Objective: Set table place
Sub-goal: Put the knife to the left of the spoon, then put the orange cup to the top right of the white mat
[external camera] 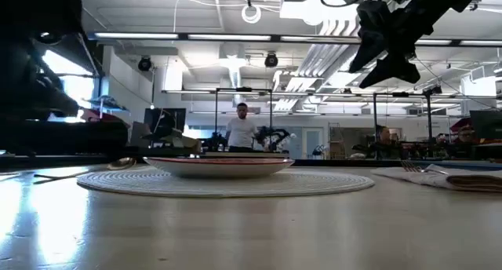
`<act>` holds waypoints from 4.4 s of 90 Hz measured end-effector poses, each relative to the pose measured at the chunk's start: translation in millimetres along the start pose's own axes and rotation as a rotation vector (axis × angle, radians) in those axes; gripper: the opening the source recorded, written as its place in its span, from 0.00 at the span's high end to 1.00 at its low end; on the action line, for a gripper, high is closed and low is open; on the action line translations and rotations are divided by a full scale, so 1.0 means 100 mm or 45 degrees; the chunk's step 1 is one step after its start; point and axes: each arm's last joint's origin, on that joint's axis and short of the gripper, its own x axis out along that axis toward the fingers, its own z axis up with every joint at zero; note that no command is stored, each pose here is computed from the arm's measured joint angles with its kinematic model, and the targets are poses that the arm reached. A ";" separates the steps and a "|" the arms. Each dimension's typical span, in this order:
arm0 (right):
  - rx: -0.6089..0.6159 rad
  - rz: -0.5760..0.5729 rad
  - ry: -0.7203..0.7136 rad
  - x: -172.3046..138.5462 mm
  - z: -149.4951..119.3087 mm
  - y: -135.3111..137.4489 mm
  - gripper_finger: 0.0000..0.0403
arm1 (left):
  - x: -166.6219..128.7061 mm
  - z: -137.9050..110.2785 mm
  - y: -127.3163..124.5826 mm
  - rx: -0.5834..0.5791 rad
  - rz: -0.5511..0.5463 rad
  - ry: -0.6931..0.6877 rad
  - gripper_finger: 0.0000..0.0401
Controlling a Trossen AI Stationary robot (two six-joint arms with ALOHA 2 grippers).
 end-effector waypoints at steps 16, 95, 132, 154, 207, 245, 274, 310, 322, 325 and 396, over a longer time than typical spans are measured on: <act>0.013 0.024 0.004 0.00 0.00 0.01 0.55 | -0.02 0.19 -0.08 0.038 -0.036 -0.080 1.00; 0.105 0.093 0.049 0.00 0.00 0.04 0.55 | -0.10 0.99 -0.28 0.159 -0.143 -0.408 1.00; 0.114 0.089 0.046 0.00 0.00 0.03 0.55 | -0.37 0.97 -0.38 0.425 -0.027 -0.403 1.00; -0.031 0.259 0.215 -0.04 -0.04 0.08 0.55 | -0.59 0.94 -0.51 0.548 -0.109 -0.396 1.00; -0.703 0.544 0.890 -0.68 -0.99 0.86 0.55 | -1.07 0.80 -0.73 0.756 -0.304 -0.606 1.00; -0.926 0.314 1.101 -0.18 -1.79 0.96 0.55 | -1.07 0.79 -0.73 0.867 -0.287 -0.602 1.00; -0.914 0.191 1.213 0.08 -1.98 0.97 0.71 | -1.07 0.80 -0.73 0.897 -0.275 -0.609 1.00; -0.602 0.163 1.099 -0.24 -1.33 0.98 1.00 | -1.07 0.80 -0.73 0.870 -0.283 -0.601 1.00; -0.512 0.129 0.944 -0.46 -0.85 0.88 1.00 | -1.07 0.80 -0.73 0.864 -0.284 -0.602 1.00; -0.497 0.122 0.907 -0.49 -0.74 0.85 1.00 | -1.07 0.80 -0.73 0.863 -0.283 -0.604 1.00; -0.926 0.735 0.944 -0.61 -1.02 1.33 0.84 | -1.07 0.80 -0.73 0.863 -0.285 -0.601 1.00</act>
